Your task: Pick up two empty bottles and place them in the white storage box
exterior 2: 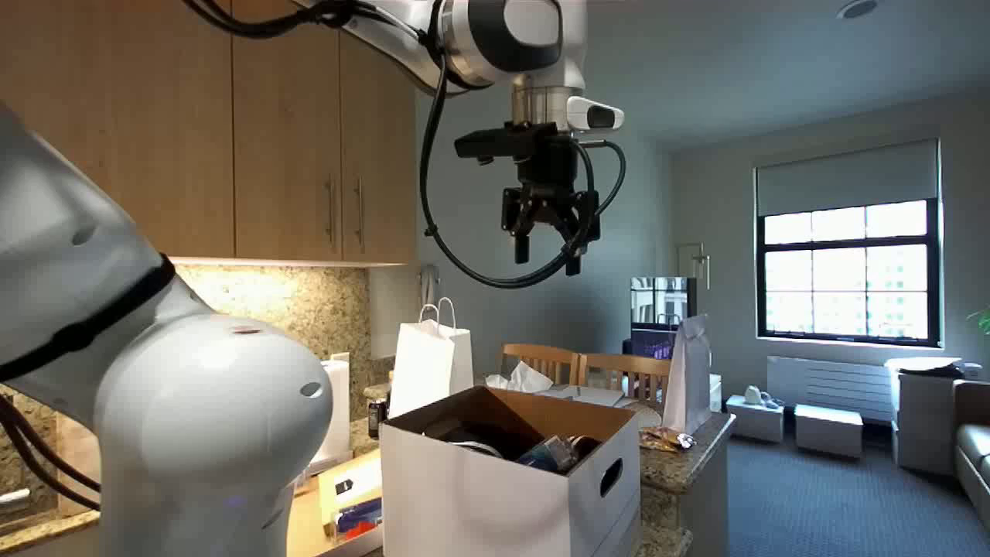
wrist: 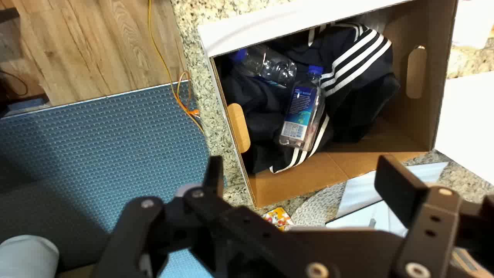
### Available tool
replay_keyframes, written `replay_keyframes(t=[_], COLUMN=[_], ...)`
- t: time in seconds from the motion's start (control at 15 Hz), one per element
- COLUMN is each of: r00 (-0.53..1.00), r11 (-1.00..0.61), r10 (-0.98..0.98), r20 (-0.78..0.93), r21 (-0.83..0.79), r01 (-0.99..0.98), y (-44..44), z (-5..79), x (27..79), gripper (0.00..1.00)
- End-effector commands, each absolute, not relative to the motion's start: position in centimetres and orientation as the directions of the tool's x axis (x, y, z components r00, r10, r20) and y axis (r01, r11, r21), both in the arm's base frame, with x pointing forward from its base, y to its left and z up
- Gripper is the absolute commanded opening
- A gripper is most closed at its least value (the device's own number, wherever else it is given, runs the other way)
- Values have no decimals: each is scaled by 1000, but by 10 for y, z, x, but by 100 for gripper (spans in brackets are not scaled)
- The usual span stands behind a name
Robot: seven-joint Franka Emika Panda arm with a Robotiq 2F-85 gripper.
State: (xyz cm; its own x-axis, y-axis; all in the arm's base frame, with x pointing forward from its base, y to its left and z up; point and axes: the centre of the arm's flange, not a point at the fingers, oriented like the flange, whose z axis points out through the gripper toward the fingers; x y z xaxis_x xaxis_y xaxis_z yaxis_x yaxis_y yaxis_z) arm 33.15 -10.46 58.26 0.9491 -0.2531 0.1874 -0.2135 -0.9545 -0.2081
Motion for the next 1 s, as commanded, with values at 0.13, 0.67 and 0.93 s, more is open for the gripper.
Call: replay_keyframes(t=[0.13,0.67,0.93], r00=[949,950,990], r11=[-955,-954,-983], r10=[-253,-252,-111], r20=[187,183,81], r21=[-208,-210,-153], r01=[-213,-212,-98], y=[-105,-105,-39], z=[583,584,555], x=[332,333,353], gripper=[100,100,100])
